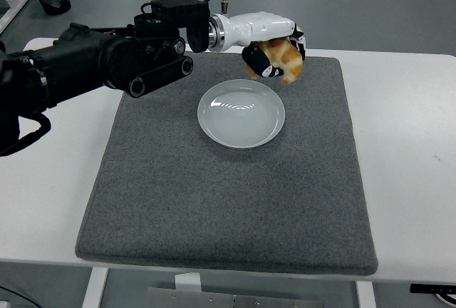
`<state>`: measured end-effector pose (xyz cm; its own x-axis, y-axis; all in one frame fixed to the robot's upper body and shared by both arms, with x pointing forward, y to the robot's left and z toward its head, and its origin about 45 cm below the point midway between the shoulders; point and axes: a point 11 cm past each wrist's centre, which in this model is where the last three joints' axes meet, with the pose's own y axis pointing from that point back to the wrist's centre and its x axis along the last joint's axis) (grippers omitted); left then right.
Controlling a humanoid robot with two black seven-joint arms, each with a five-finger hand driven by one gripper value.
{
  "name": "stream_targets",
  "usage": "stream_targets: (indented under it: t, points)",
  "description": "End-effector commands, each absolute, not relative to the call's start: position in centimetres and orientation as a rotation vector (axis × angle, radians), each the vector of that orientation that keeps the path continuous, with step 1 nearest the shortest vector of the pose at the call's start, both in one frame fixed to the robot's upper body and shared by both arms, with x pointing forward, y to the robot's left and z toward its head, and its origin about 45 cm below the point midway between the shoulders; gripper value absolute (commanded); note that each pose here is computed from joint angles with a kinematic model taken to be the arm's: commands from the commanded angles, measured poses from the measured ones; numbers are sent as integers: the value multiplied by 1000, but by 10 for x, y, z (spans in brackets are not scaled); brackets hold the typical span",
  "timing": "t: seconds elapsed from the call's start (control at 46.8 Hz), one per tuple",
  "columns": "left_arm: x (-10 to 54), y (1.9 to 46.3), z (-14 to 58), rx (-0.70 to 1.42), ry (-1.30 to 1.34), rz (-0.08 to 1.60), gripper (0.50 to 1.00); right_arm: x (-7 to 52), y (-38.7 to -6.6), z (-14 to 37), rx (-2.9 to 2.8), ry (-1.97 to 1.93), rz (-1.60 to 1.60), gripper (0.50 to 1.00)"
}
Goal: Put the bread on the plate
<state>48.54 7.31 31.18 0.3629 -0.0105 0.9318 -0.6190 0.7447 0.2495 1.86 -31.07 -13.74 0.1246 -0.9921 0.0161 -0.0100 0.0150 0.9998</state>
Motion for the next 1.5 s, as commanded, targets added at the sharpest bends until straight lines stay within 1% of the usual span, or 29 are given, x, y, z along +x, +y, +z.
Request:
stream_targets:
  t: [0.0, 0.192, 0.47, 0.684, 0.897, 1.474]
  points:
    - [482, 72, 298, 664, -1161, 410, 500, 19, -311, -137, 1261, -1131, -1101, 930]
    - [477, 79, 263, 715, -1151, 388, 500, 19, -311, -137, 1261, -1131, -1101, 932]
    - [471, 95, 234, 756, -1138, 377, 500, 19, -311, -137, 1261, -1131, -1101, 932]
    - [469, 98, 227, 766, -1136, 372, 500, 19, -311, -137, 1261, -1131, -1101, 932]
    - [474, 112, 220, 810, -1157, 383, 500, 18, -311, -137, 1260, -1130, -1102, 930]
    - [473, 115, 215, 812, -1149, 387, 500, 18, -311, -137, 1260, -1128, -1101, 932]
